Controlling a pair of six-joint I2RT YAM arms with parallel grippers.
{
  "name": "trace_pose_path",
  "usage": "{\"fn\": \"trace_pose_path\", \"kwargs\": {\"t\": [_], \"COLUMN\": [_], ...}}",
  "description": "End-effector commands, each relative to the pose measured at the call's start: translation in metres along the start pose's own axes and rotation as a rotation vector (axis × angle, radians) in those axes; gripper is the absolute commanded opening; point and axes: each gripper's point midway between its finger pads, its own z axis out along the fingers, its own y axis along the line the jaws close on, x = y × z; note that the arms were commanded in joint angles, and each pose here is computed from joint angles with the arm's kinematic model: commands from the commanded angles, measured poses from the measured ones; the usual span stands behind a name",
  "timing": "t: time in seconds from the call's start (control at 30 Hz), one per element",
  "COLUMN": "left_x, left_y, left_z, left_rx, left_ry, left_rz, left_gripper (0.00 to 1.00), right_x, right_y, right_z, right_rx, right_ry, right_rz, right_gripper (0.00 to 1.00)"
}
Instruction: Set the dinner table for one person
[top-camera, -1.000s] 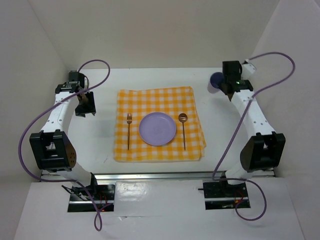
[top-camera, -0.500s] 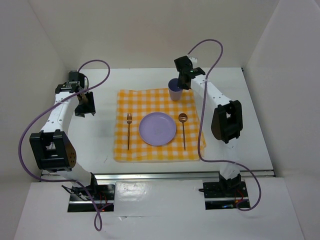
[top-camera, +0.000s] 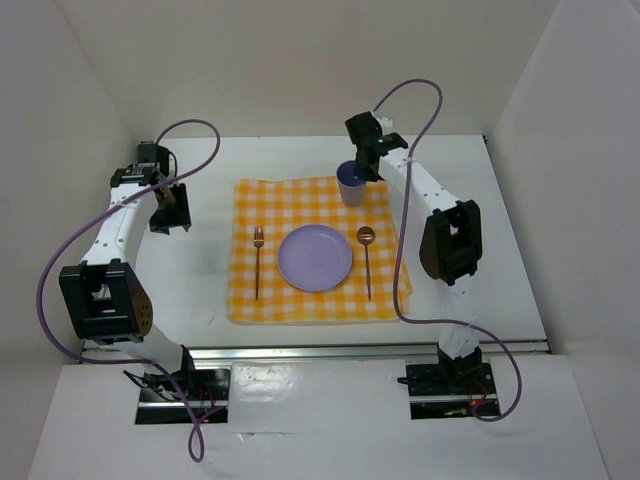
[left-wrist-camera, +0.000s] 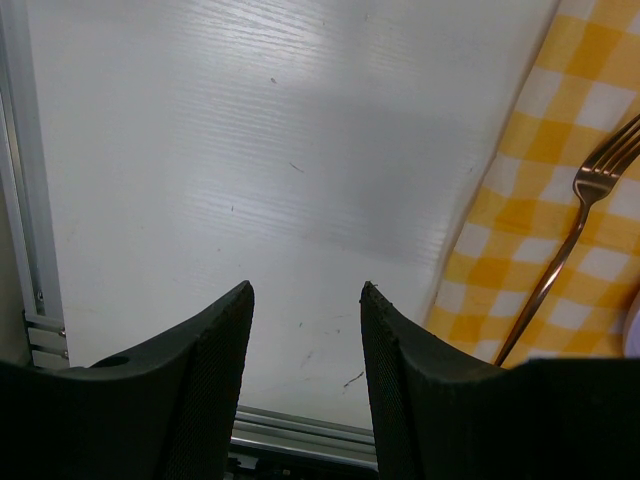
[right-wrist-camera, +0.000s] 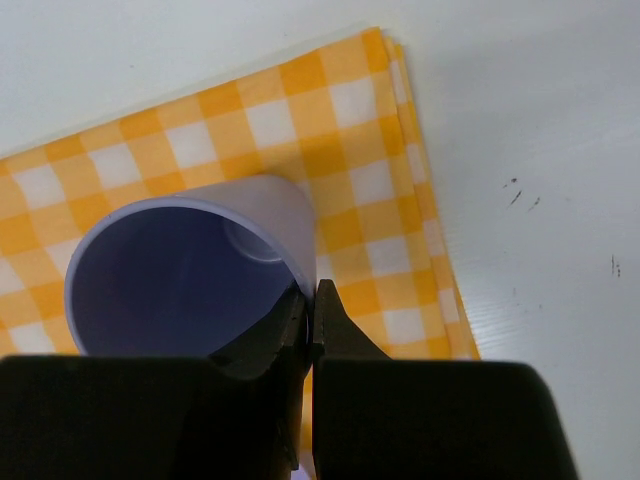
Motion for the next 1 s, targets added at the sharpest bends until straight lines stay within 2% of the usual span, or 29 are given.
{"fn": "trace_pose_path", "kwargs": {"t": [0.0, 0.27, 0.37, 0.4, 0.43, 0.47, 0.57, 0.7, 0.73, 0.8, 0.83, 0.87, 0.9, 0.97], "left_x": [-0.01, -0.009, -0.009, -0.006, -0.007, -0.007, -0.004, -0.004, -0.004, -0.004, -0.004, -0.004, -0.004, -0.004], "left_y": [0.003, 0.002, 0.002, 0.002, 0.003, 0.003, 0.003, 0.003, 0.003, 0.003, 0.003, 0.004, 0.004, 0.004], "left_z": [-0.008, -0.008, -0.008, -0.006, -0.009, -0.009, -0.007, -0.007, -0.007, -0.007, -0.007, -0.007, -0.007, -0.007], "left_rx": [-0.002, 0.007, 0.007, 0.006, 0.007, 0.007, 0.006, 0.006, 0.006, 0.006, 0.006, -0.003, -0.004, -0.004], "left_ry": [-0.042, -0.041, -0.041, -0.032, -0.041, -0.041, -0.032, -0.032, -0.032, -0.032, -0.032, -0.033, -0.033, -0.033], "left_rz": [0.006, 0.016, 0.016, 0.016, 0.016, 0.016, 0.016, 0.016, 0.016, 0.016, 0.016, 0.016, 0.016, 0.016], "left_gripper": [0.54, 0.54, 0.54, 0.54, 0.54, 0.54, 0.54, 0.54, 0.54, 0.54, 0.54, 0.54, 0.54, 0.54], "right_x": [-0.008, 0.02, 0.018, 0.015, 0.01, 0.01, -0.005, -0.03, -0.034, -0.052, -0.069, -0.082, -0.108, -0.123], "right_y": [0.001, 0.004, 0.006, 0.009, 0.011, 0.011, 0.012, 0.015, 0.017, 0.023, 0.023, 0.024, 0.022, 0.008], "right_z": [-0.02, 0.004, 0.005, 0.003, 0.001, 0.001, -0.011, -0.031, -0.035, -0.054, -0.076, -0.093, -0.128, -0.153], "right_rx": [-0.018, -0.014, -0.014, -0.027, -0.033, -0.034, -0.049, -0.089, -0.106, -0.155, -0.193, -0.227, -0.275, -0.293], "right_ry": [-0.029, 0.044, 0.045, 0.04, 0.03, 0.03, -0.014, -0.083, -0.093, -0.137, -0.188, -0.227, -0.32, -0.389], "right_rz": [0.025, 0.008, 0.019, 0.023, 0.028, 0.028, 0.047, 0.052, 0.047, 0.061, 0.074, 0.091, 0.116, 0.123], "right_gripper": [0.0, 0.0, 0.0, 0.08, 0.25, 0.36, 0.61, 0.7, 0.74, 0.87, 1.0, 1.0, 1.0, 1.0]}}
